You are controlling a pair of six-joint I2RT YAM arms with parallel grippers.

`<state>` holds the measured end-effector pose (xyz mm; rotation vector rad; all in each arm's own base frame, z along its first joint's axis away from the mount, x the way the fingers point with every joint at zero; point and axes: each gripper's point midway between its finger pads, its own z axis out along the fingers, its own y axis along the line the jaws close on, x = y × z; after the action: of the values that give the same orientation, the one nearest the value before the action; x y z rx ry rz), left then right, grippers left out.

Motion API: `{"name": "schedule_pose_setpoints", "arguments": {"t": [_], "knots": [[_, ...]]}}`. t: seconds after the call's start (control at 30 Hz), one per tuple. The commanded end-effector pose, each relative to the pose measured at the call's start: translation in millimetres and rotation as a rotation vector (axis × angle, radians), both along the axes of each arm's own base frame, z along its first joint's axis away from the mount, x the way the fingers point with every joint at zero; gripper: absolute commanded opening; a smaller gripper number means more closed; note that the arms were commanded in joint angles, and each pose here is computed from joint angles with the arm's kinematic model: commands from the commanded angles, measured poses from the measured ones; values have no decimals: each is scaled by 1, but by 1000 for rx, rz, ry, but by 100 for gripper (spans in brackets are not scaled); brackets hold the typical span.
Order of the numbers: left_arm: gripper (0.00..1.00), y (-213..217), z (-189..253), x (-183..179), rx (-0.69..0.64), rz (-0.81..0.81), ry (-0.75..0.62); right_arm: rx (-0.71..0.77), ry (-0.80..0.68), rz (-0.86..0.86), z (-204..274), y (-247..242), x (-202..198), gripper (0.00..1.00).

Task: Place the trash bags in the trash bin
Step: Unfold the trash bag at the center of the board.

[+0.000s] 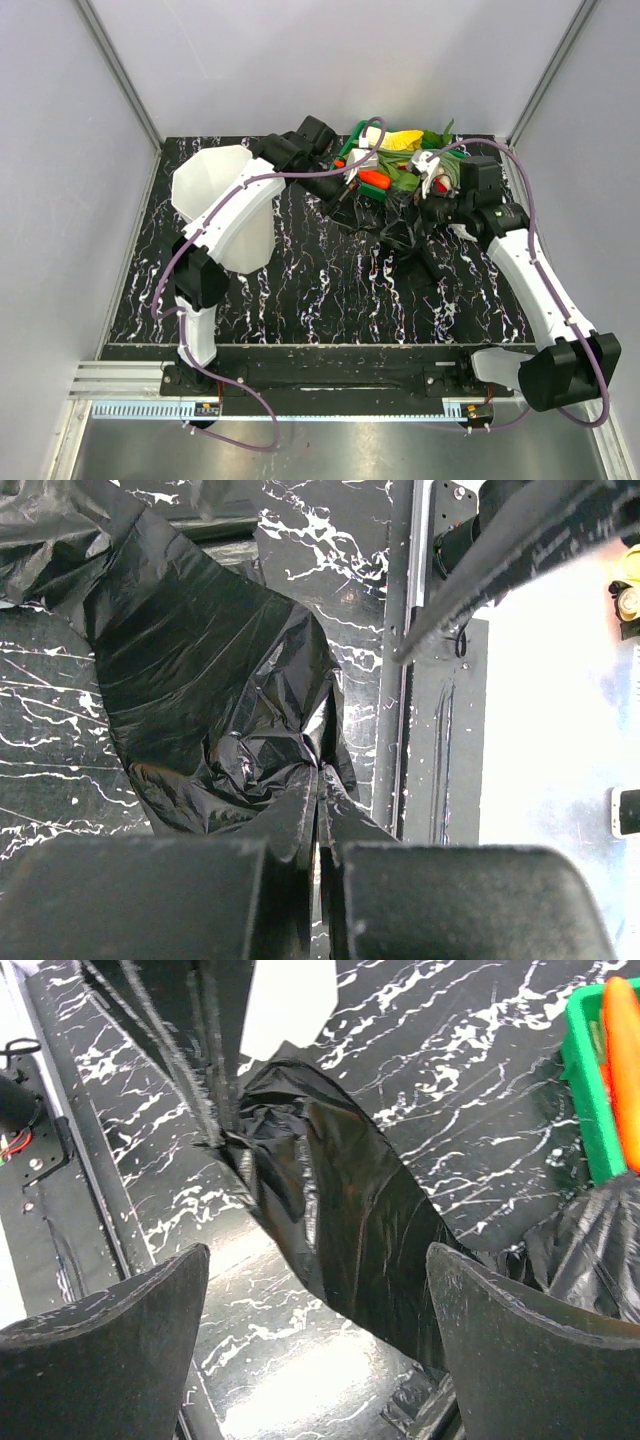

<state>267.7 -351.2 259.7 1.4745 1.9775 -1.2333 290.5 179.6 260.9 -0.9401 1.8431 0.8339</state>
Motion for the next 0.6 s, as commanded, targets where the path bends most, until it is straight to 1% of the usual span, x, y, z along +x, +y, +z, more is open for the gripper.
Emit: {"name": "schedule_pose_setpoints", "arguments": {"t": [0.0,0.2,0.27,0.3,0.33,0.37,0.43,0.47,0.5,0.57], "knots": [[0,-6,25,-1,-64,-9,-17,-12,-40,49,0,14,-7,94],[0,-7,31,-4,-83,-20,-12,-45,-50,44,-13,19,-2,94],[0,-7,35,-9,-97,-34,-2,-30,-56,46,-11,24,3,91],[0,-8,37,-11,-106,-41,1,-14,-52,56,-10,29,4,85],[0,-8,38,-13,-116,-49,14,2,-43,67,-9,34,6,74],[0,-8,39,-16,-124,-58,26,21,-35,70,-6,38,8,59],[0,-10,43,-20,-146,-72,48,34,-11,87,-5,46,10,26],[0,-10,44,-21,-152,-79,56,34,-3,82,-2,46,14,13],[0,-10,48,-23,-163,-87,57,29,7,74,-2,46,16,10],[8,-9,52,-27,-180,-98,57,14,12,57,-3,44,18,8]]}}
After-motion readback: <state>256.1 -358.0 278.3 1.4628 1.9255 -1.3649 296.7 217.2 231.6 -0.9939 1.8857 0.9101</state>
